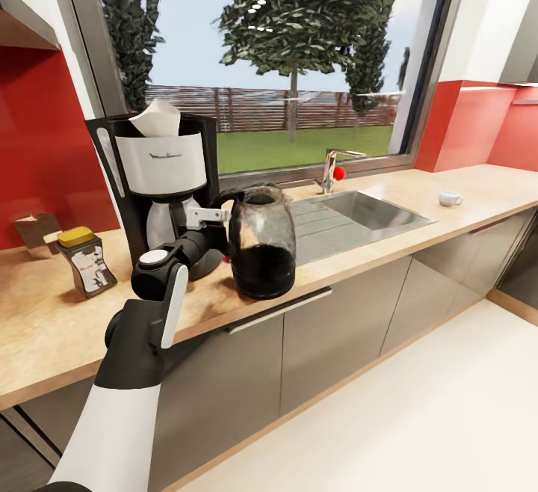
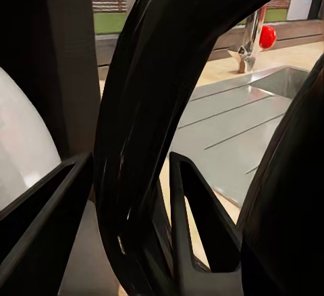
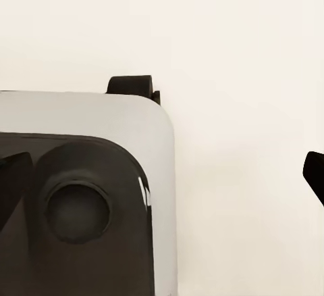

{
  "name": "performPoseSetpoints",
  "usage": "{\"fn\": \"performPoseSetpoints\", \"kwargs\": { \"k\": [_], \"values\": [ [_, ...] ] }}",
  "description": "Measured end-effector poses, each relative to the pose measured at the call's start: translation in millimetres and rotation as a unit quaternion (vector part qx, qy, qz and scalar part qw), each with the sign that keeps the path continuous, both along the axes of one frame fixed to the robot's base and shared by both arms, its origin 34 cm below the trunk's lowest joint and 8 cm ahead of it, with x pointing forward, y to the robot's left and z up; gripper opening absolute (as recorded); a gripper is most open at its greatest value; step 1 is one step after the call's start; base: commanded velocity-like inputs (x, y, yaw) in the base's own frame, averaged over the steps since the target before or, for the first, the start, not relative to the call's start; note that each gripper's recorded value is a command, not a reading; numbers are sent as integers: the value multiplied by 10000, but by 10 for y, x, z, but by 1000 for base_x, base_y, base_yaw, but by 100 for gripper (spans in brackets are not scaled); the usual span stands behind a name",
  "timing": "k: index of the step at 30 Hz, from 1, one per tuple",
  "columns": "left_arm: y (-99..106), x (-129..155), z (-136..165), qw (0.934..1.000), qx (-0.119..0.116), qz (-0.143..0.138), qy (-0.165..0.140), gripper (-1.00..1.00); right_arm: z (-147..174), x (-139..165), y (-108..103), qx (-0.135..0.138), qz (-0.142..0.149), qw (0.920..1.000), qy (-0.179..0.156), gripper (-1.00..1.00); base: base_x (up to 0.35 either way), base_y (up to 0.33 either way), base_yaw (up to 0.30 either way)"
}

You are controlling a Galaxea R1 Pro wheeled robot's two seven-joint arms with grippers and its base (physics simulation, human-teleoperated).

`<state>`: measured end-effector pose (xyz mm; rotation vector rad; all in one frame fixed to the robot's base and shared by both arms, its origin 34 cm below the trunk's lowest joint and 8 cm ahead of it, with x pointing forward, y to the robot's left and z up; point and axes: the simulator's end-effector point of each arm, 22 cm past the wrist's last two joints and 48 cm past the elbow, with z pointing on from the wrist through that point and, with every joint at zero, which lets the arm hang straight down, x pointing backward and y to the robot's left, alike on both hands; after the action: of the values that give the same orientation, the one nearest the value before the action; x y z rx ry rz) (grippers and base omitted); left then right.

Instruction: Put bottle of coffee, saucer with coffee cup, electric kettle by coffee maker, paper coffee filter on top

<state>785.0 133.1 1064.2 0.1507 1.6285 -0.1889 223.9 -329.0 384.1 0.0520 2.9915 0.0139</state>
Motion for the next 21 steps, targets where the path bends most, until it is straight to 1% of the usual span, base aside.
{"fn": "performPoseSetpoints", "kwargs": {
  "k": [8,12,18,21],
  "values": [
    [-2,-1,2,10000,2,-2,-1,-100,0,-1,2,1,0,10000,3,100,0,1,0],
    [0,-2,2,10000,1,0,0,-100,0,-1,4,3,-1,10000,3,100,28,104,0],
    [-5,-2,3,10000,3,-5,-4,-100,0,0,1,1,0,10000,0,100,11,25,0],
    [-7,-5,5,10000,0,-8,-2,-100,0,-1,2,2,0,10000,1,100,125,85,0]
  ]
}}
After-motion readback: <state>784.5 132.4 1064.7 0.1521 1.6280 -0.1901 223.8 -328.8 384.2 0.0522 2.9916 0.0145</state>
